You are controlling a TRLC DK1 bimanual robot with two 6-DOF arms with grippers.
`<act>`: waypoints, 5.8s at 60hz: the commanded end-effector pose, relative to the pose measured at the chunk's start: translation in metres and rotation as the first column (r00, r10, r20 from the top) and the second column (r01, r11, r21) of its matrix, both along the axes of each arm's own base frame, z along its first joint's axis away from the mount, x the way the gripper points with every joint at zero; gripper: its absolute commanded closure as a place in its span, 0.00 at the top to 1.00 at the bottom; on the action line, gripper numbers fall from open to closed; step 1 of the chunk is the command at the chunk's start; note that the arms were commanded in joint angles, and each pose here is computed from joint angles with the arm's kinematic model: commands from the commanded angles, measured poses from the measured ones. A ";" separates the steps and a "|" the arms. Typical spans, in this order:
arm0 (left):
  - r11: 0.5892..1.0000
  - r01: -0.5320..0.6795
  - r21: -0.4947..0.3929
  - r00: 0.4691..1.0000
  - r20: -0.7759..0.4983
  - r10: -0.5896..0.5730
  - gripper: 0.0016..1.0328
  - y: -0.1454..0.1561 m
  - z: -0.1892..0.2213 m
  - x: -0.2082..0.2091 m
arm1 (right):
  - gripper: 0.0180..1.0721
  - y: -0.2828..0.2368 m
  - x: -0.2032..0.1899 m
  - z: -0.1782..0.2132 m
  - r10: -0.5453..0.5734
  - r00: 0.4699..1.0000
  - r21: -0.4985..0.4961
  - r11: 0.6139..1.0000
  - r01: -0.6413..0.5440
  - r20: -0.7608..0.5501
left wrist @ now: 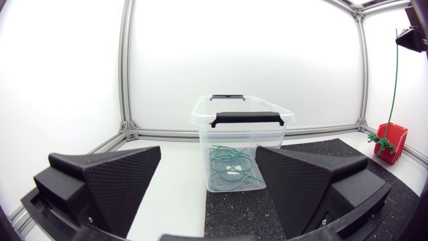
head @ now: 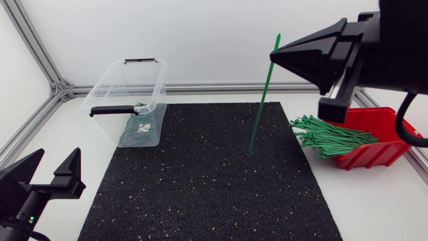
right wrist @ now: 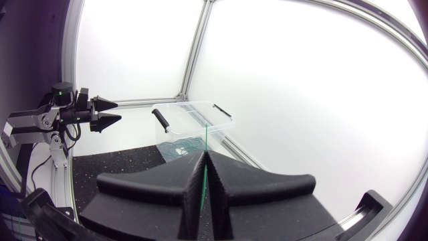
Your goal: Take a green cable tie from the red box, thread the tail through the head to close it, then place it in the transparent bin on the left.
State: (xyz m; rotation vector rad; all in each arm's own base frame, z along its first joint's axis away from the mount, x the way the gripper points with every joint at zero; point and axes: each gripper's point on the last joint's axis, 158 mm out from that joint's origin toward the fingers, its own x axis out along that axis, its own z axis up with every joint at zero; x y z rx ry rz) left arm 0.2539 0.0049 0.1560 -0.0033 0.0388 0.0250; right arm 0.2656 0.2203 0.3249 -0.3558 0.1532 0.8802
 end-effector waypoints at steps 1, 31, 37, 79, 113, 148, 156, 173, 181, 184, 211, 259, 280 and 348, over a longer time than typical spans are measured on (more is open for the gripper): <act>1.000 -0.001 -0.013 0.999 -0.046 0.000 0.96 -0.001 -0.022 0.001 | 0.11 0.016 0.001 -0.020 0.008 0.997 0.020 1.000 -0.006 -0.073; 1.000 -0.001 -0.013 0.999 -0.046 0.000 0.96 -0.001 -0.022 0.001 | 0.05 0.059 0.029 -0.052 -0.017 0.920 0.261 0.957 0.129 -0.392; 1.000 0.001 -0.013 0.999 -0.047 -0.002 0.96 -0.001 -0.022 0.001 | 0.05 0.070 0.030 -0.057 -0.005 0.899 0.279 0.950 0.141 -0.438; 1.000 0.009 -0.013 0.999 -0.050 -0.009 0.96 -0.003 -0.023 0.001 | 0.05 0.137 0.038 -0.080 0.097 0.844 0.404 0.902 0.149 -0.527; 1.000 0.024 -0.013 0.998 -0.050 -0.025 0.96 -0.007 -0.023 0.001 | 0.06 0.123 0.045 -0.157 -0.002 0.813 0.359 0.897 0.259 -0.582; 0.999 0.028 -0.014 0.998 -0.050 -0.029 0.96 -0.008 -0.022 0.001 | 0.29 0.042 0.020 -0.177 -0.125 0.854 0.233 0.933 0.275 -0.506; 0.999 0.028 -0.014 0.998 -0.052 -0.029 0.96 -0.008 -0.023 0.001 | 0.37 0.036 0.004 -0.187 -0.127 0.864 0.188 0.951 0.245 -0.487; 0.999 0.028 -0.014 0.998 -0.050 -0.029 0.96 -0.008 -0.022 0.001 | 0.53 0.015 0.003 -0.190 -0.180 0.897 0.046 0.975 0.217 -0.404; 0.999 0.028 -0.014 0.998 -0.052 -0.029 0.96 -0.008 -0.023 0.001 | 0.60 0.011 0.014 -0.180 -0.199 0.902 -0.031 0.979 0.203 -0.382; 0.999 0.028 -0.014 0.998 -0.052 -0.029 0.96 -0.008 -0.023 0.001 | 0.63 0.008 0.017 -0.177 -0.203 0.903 -0.044 0.978 0.202 -0.378; 0.999 0.030 -0.016 0.998 -0.049 -0.031 0.96 -0.008 -0.022 0.001 | 0.90 -0.020 0.010 -0.193 -0.210 0.907 -0.342 0.936 0.080 -0.365; 0.995 0.063 0.079 0.998 -0.022 -0.062 0.96 -0.015 -0.016 0.001 | 0.95 -0.027 -0.004 -0.212 -0.052 0.939 -0.547 0.823 -0.152 -0.340; 0.996 0.059 0.071 0.998 -0.029 -0.057 0.96 -0.014 -0.018 0.001 | 0.95 0.028 -0.018 -0.246 0.102 0.905 -0.618 0.699 -0.360 -0.413; 0.996 0.055 0.071 0.998 -0.037 -0.052 0.96 -0.013 -0.019 0.001 | 0.87 0.172 0.015 -0.340 0.258 0.809 -0.606 0.553 -0.572 -0.527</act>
